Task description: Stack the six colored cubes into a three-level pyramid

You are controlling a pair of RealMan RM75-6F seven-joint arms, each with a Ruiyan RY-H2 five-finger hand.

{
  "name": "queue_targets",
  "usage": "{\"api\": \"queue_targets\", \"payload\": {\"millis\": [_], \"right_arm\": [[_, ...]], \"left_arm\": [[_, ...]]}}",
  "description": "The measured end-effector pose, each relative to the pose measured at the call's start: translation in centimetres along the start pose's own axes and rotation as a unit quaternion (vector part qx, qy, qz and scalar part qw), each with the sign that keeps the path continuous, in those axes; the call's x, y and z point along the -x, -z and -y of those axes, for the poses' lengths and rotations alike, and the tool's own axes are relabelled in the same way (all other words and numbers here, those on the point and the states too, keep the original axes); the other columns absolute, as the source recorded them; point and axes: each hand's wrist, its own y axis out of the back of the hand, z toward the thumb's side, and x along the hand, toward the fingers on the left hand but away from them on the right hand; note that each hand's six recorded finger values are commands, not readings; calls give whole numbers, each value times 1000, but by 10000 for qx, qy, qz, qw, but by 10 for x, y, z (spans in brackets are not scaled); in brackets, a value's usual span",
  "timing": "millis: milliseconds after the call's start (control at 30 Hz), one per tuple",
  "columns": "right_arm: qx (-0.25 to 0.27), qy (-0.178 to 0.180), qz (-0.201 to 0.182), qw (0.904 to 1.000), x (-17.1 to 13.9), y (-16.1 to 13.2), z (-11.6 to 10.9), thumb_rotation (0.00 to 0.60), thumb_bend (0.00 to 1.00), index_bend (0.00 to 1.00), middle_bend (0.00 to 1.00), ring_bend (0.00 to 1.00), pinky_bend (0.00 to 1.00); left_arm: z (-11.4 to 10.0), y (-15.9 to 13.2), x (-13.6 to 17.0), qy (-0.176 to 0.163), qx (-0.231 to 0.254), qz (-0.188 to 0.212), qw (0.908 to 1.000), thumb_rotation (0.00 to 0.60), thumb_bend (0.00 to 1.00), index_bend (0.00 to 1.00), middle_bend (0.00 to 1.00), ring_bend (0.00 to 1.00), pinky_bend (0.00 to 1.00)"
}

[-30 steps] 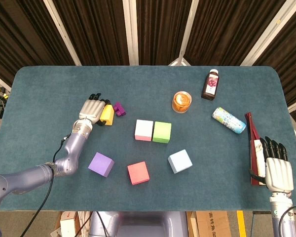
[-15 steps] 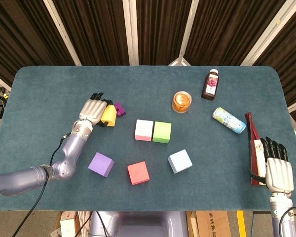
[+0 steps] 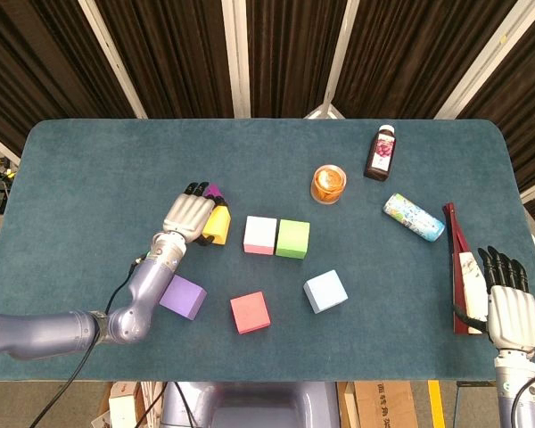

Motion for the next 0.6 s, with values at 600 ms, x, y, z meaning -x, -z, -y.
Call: {"api": "queue_targets", "payload": {"millis": [600], "right_arm": [[61,6,59,10000,1,4,-3,600,198,64,65,21,0]], "left_arm": [[12,-31,-6,-87,-68,2,9999,600,354,250,288,0,0]]}}
